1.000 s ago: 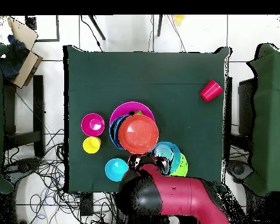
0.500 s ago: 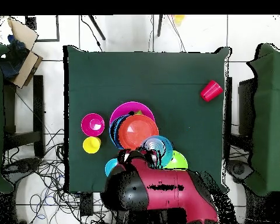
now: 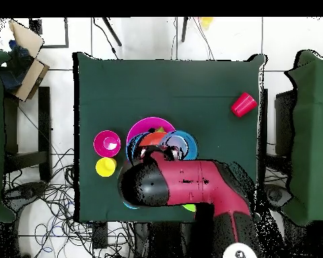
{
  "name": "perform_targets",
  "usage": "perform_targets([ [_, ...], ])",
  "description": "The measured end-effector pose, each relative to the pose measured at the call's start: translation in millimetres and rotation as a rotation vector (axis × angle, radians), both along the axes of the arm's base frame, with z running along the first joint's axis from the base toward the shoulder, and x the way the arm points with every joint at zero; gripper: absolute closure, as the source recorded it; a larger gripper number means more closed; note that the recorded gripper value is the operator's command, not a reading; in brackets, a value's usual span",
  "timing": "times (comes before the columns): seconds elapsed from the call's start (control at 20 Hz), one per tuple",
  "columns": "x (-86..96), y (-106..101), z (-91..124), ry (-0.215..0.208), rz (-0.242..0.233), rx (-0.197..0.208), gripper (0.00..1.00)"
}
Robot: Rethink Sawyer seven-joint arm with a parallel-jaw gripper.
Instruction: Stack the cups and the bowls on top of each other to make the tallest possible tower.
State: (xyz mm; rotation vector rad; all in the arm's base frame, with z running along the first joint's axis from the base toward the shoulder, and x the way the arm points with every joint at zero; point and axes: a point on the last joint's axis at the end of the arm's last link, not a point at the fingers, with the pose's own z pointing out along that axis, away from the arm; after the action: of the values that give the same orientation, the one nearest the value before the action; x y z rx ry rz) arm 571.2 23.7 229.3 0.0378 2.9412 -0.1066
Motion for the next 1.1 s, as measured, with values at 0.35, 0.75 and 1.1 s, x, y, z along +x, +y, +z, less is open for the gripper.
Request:
perform_targets([
  [0.35,32.4,5,-17,-0.009,-0.011,0.001,1.00],
  [0.75,44.9,20,-43,0.014,-0.014,-0.015,1.00],
  [1.1,36.0,32,-63,0.050,-0.031,-0.031,1.00],
])
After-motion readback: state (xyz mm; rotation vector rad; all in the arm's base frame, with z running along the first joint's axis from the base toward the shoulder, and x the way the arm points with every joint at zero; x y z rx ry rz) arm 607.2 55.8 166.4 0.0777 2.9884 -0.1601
